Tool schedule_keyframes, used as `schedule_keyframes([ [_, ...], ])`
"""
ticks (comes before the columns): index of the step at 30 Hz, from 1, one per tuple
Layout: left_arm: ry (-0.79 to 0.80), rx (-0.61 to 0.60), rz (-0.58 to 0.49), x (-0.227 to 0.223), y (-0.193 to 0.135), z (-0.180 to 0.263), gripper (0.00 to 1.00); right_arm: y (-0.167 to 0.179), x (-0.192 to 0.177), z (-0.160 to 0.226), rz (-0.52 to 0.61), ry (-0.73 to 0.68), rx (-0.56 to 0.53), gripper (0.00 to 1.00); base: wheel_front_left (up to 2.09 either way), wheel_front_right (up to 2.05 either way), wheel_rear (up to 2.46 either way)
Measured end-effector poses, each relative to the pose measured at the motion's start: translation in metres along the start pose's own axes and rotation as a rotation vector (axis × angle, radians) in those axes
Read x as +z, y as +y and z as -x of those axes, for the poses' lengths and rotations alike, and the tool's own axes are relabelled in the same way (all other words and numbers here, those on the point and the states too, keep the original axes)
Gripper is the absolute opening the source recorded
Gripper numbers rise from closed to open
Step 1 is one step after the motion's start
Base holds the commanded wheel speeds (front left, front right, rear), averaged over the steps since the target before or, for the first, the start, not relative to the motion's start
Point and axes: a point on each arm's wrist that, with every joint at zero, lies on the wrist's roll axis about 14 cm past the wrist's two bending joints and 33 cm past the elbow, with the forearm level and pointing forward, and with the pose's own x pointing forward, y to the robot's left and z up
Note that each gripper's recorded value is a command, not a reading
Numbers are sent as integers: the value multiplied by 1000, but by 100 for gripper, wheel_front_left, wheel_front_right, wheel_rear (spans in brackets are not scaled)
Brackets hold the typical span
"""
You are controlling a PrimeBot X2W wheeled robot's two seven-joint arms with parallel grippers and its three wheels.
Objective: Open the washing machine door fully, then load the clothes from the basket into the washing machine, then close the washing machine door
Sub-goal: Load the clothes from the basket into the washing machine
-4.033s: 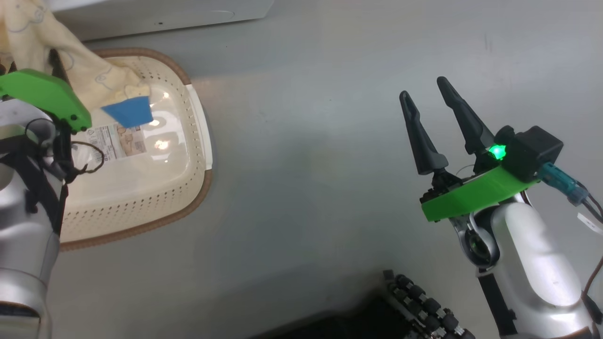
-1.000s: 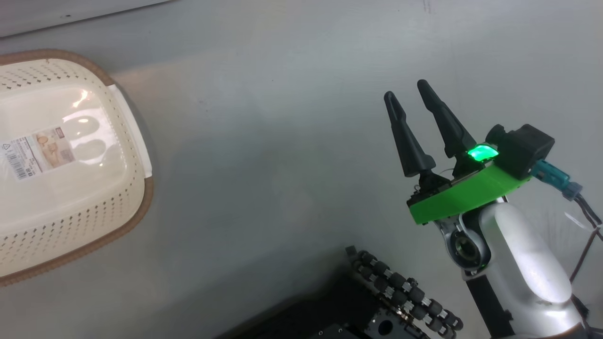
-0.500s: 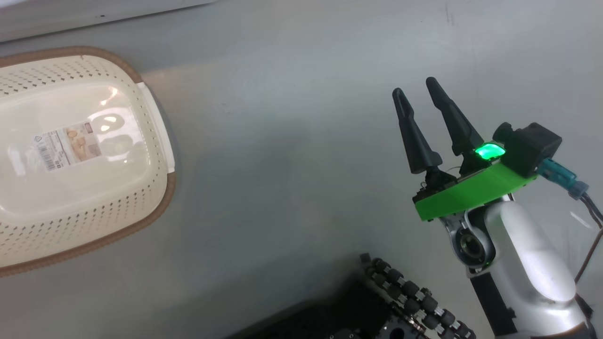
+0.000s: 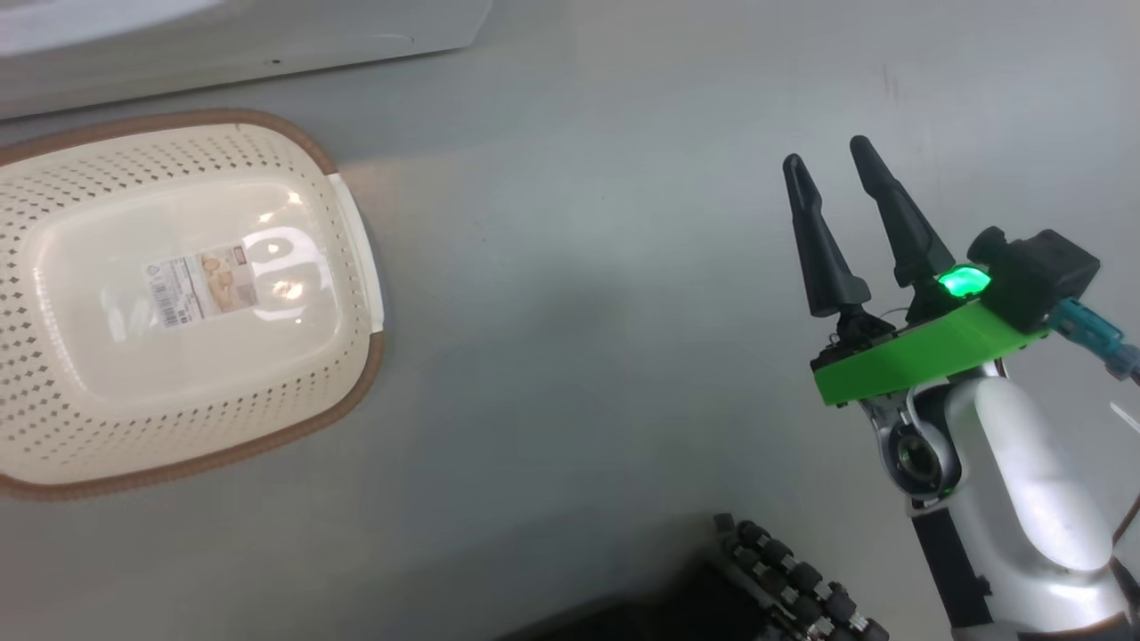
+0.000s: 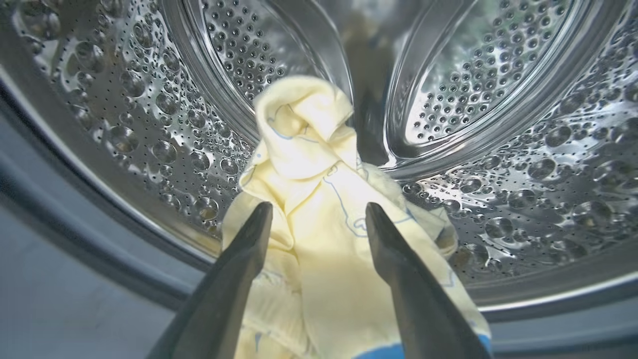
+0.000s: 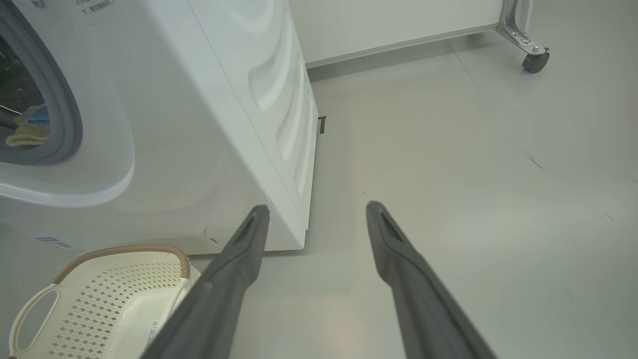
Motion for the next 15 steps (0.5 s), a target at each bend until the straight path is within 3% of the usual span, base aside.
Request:
schedule_keyframes([
  [15, -113, -79, 9, 17, -31, 98, 100, 15, 23, 5, -3, -68, 32, 100, 0, 0, 0],
])
